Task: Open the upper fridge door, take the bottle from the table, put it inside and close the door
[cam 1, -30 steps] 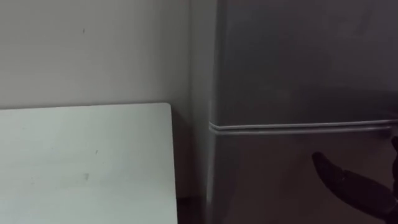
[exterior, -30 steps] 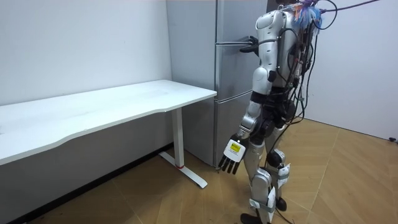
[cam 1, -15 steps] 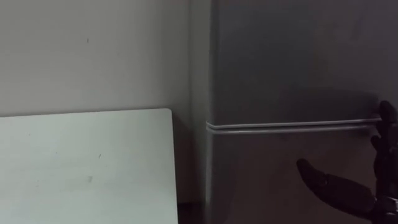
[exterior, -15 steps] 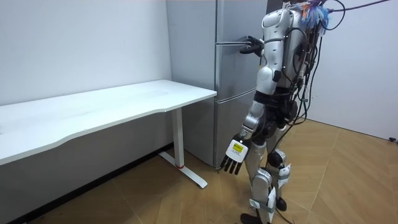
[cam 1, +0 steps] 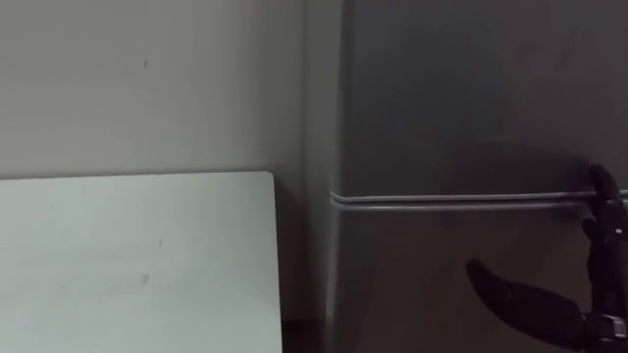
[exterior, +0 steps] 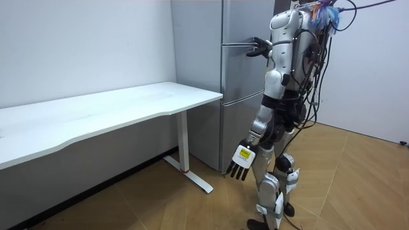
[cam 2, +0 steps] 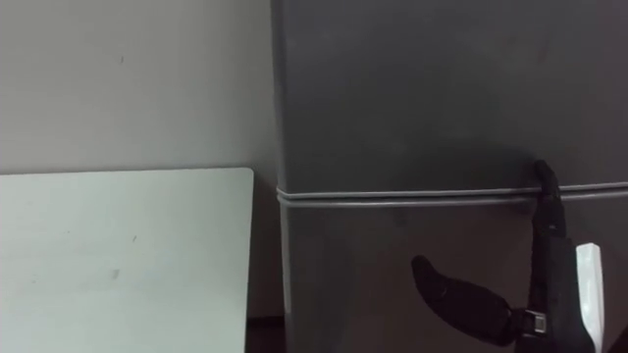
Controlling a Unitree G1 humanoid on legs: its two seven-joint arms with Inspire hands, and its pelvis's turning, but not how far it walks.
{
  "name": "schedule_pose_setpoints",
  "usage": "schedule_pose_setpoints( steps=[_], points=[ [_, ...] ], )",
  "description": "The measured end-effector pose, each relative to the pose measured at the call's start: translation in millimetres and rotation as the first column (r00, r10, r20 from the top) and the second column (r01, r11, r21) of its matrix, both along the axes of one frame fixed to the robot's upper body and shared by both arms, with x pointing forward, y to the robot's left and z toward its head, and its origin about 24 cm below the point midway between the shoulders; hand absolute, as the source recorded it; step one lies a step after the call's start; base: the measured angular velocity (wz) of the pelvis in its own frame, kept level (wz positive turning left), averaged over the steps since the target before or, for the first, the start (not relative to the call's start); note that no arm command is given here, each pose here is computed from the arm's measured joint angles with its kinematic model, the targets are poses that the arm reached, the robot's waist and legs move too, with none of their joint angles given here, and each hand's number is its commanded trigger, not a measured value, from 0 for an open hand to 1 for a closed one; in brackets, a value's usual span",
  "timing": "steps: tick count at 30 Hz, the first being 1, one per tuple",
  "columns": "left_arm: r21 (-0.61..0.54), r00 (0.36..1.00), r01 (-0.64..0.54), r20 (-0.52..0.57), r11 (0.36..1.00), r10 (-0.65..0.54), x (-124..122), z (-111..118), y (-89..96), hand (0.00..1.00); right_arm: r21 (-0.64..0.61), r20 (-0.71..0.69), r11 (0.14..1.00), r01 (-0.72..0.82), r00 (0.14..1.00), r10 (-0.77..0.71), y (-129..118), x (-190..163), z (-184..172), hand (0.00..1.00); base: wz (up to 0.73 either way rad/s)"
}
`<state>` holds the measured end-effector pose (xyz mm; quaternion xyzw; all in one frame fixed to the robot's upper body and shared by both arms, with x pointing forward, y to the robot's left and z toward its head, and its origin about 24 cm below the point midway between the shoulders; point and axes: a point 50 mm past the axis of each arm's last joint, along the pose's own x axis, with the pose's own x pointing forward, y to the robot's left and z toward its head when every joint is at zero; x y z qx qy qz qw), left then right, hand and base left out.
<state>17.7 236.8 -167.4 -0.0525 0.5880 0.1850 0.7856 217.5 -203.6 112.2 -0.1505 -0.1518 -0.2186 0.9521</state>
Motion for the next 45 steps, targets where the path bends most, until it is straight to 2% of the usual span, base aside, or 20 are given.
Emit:
schedule_pose_setpoints(
  steps=[10,16,19,24,29,34,45],
  points=[
    [0.001,0.999,-0.052,-0.002,0.999,0.052,-5.4,0.1,1.3,0.0,0.011,-0.007,1.0,0.026,1.0,-0.026,-8.1,-1.7,-1.1,0.0,0.03],
    [0.009,0.996,-0.09,-0.006,0.996,0.09,-10.5,0.7,4.6,0.0,0.022,-0.002,0.997,0.079,0.997,-0.078,-26.6,-3.3,1.7,0.0,0.13],
    [0.011,0.995,-0.097,-0.008,0.995,0.097,-11.2,0.7,4.8,0.0,0.011,0.051,0.988,0.155,0.987,-0.155,-41.7,-1.3,12.8,0.0,0.09],
    [0.028,0.996,-0.089,-0.008,0.996,0.089,-12.4,1.6,7.1,0.0,-0.073,0.229,0.964,0.255,0.945,-0.233,-67.0,-0.6,52.1,0.0,0.05],
    [0.043,0.998,-0.066,-0.006,0.997,0.066,-10.6,2.8,10.5,0.0,-0.062,0.317,0.939,0.34,0.898,-0.304,-79.4,-7.6,64.9,0.0,0.05],
    [0.066,0.998,-0.06,-0.011,0.996,0.061,-12.2,3.9,13.5,0.0,-0.059,0.308,0.936,0.346,0.899,-0.312,-82.8,-9.7,60.4,0.0,0.0],
    [0.095,0.994,-0.101,-0.028,0.99,0.105,-17.8,5.2,18.3,0.0,0.0,0.136,0.869,0.495,0.861,-0.491,-122.5,-25.2,21.1,0.0,-0.01]
  ],
)
